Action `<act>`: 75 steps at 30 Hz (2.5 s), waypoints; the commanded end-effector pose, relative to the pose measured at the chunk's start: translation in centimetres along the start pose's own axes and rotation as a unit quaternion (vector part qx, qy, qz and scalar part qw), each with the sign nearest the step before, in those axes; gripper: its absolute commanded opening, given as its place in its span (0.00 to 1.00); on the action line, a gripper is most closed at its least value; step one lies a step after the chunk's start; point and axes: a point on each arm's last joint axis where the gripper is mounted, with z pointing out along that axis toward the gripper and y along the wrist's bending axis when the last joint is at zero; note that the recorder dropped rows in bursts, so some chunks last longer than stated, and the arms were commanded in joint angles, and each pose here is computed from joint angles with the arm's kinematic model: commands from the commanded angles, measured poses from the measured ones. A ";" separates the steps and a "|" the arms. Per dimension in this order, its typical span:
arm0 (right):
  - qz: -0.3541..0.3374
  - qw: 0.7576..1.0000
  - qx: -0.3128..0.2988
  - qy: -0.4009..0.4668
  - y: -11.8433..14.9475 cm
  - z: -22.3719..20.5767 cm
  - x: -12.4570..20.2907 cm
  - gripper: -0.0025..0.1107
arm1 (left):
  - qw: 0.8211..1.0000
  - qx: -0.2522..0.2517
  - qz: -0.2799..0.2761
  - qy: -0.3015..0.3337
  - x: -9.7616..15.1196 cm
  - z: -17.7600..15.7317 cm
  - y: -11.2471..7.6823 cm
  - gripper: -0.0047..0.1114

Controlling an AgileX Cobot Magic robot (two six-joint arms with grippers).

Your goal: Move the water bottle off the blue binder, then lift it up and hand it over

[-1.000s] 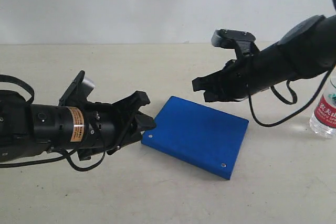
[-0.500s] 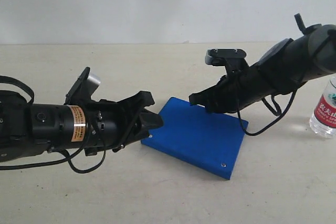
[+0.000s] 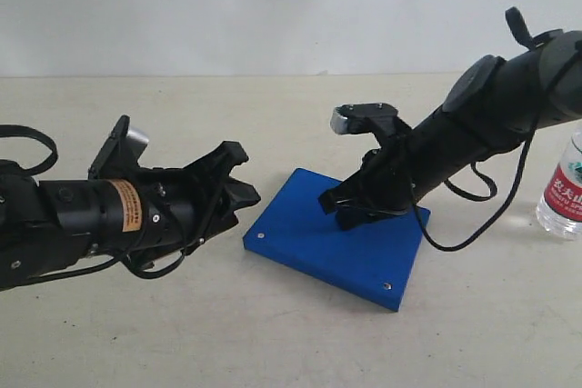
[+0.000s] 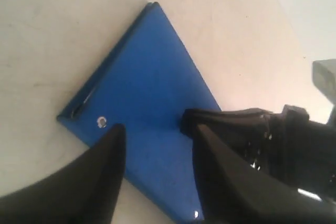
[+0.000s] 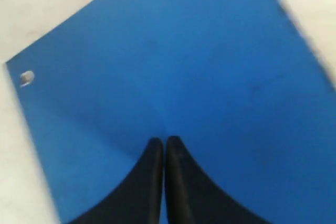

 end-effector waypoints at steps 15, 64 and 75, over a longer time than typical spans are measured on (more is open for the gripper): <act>-0.084 0.987 -0.019 0.132 -0.5 0.8 2.7 0.02 | 0.999 0.009 -0.040 0.001 1.5 -1.5 2.2 0.38; -0.058 0.972 -0.154 0.168 2.0 0.1 3.4 0.02 | 0.927 0.297 0.131 0.187 5.4 -1.0 -1.2 0.63; -0.062 0.968 -0.166 0.176 2.2 0.0 3.6 0.02 | 0.953 0.175 0.122 0.216 5.8 0.1 1.1 0.63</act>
